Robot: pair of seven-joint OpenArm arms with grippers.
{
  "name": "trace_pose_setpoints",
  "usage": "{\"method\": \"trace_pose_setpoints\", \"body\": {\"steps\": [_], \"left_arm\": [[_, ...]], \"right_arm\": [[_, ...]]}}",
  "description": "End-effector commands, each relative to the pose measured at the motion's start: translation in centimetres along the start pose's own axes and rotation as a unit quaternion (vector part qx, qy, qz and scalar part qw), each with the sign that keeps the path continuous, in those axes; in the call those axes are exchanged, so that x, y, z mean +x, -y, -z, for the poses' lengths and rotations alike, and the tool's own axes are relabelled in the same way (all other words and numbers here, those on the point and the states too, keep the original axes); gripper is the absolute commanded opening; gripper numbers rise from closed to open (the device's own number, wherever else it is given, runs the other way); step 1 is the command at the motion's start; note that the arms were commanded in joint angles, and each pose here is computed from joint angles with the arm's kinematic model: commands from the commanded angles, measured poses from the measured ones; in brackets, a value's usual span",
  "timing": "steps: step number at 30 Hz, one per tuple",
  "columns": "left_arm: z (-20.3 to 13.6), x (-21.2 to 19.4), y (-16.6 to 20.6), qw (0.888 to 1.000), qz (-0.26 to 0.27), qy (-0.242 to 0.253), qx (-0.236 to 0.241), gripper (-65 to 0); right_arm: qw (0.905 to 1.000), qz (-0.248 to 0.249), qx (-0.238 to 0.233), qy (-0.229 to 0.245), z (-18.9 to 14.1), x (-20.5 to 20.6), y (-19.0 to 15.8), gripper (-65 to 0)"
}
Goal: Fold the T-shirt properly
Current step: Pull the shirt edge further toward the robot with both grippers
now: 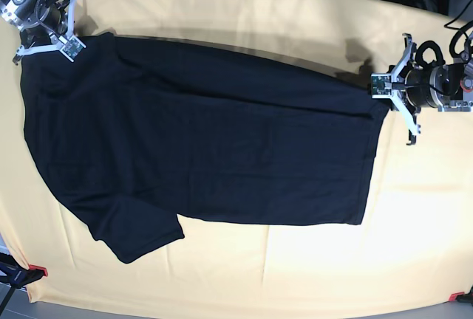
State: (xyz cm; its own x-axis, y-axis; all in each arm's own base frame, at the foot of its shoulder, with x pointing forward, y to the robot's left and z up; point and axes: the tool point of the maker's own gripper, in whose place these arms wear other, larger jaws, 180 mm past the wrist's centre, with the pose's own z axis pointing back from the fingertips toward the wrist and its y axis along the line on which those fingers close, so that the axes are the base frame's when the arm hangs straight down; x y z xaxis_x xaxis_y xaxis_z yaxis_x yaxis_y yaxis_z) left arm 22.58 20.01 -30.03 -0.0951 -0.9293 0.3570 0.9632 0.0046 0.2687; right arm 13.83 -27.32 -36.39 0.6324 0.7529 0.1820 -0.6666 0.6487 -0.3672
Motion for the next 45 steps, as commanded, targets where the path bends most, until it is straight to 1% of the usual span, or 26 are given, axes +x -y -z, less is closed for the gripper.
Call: {"method": "trace_pose_setpoints", "body": {"steps": [1, 4, 9, 12, 16, 20, 26, 28, 31, 36, 37, 38, 40, 41, 42, 43, 45], "left_arm": [[-0.8, -0.2, -0.1, 1.000, 0.009, -0.013, 0.000, -65.0], [-0.9, -0.7, 1.9, 0.999, 0.013, -0.038, -0.028, -65.0], [-1.9, -1.6, 4.7, 0.994, 0.015, -0.077, -0.075, -65.0], [-2.2, -2.0, 5.9, 0.991, 0.019, -0.091, -0.094, -65.0], [-2.3, -1.9, 6.6, 0.990, 0.023, -0.092, -0.105, -65.0], [-2.4, -1.5, 7.1, 0.989, 0.012, -0.088, -0.115, -65.0], [-3.4, -0.5, 9.1, 0.982, -0.002, -0.103, -0.158, -65.0], [-3.7, -0.2, 9.8, 0.979, -0.006, -0.104, -0.173, -65.0], [-3.8, 0.5, 10.3, 0.978, -0.015, -0.093, -0.186, -65.0], [-3.9, 1.0, 10.8, 0.976, -0.029, -0.079, -0.199, -65.0], [-3.9, 1.0, 10.8, 0.976, -0.028, -0.079, -0.199, -65.0], [-3.9, 1.0, 10.8, 0.976, -0.028, -0.080, -0.199, -60.6], [-3.9, 1.0, 10.8, 0.976, -0.028, -0.080, -0.199, -46.3], [-3.9, 1.0, 10.8, 0.976, -0.028, -0.080, -0.199, -39.8], [-3.9, 1.0, 10.8, 0.976, -0.028, -0.080, -0.198, -35.0], [-3.9, 1.0, 10.8, 0.976, -0.028, -0.080, -0.198, -32.6], [-3.9, 1.0, 10.8, 0.976, -0.028, -0.080, -0.199, -32.3]], "right_arm": [[0.9998, -0.014, -0.012, -0.008, -0.7, -0.2, 0.6, -65.0], [0.9997, -0.019, -0.012, -0.009, -1.4, -0.1, 0.0, -65.0], [0.9992, -0.019, -0.009, -0.035, -1.8, -1.2, -0.3, -65.0], [0.9989, -0.016, -0.003, -0.044, -1.9, -1.7, -0.8, -65.0], [0.9978, -0.009, 0.009, -0.065, -2.2, -3.1, -2.0, -65.0], [0.9963, 0.000, 0.019, -0.083, -2.5, -4.5, -3.2, -65.0], [0.9930, -0.003, 0.046, -0.108, -3.2, -6.3, -5.1, -65.0], [0.9928, -0.005, 0.047, -0.110, -3.2, -6.5, -5.3, -65.0], [0.9930, -0.004, 0.045, -0.109, -3.2, -6.4, -5.2, -65.0], [0.9932, -0.001, 0.043, -0.108, -3.2, -6.3, -5.1, -65.0], [0.9932, 0.000, 0.043, -0.108, -3.2, -6.4, -5.1, -64.0], [0.9932, 0.000, 0.043, -0.108, -3.2, -6.4, -5.1, -57.6], [0.9928, -0.010, 0.050, -0.109, -3.2, -6.4, -5.3, -44.9], [0.9928, -0.016, 0.054, -0.106, -3.3, -6.2, -5.5, -41.0], [0.9932, -0.019, 0.055, -0.101, -3.4, -5.9, -5.5, -39.7], [0.9938, -0.021, 0.054, -0.095, -3.6, -5.5, -5.4, -39.7], [0.9956, -0.023, 0.049, -0.076, -4.0, -4.2, -5.3, -39.7]]}}
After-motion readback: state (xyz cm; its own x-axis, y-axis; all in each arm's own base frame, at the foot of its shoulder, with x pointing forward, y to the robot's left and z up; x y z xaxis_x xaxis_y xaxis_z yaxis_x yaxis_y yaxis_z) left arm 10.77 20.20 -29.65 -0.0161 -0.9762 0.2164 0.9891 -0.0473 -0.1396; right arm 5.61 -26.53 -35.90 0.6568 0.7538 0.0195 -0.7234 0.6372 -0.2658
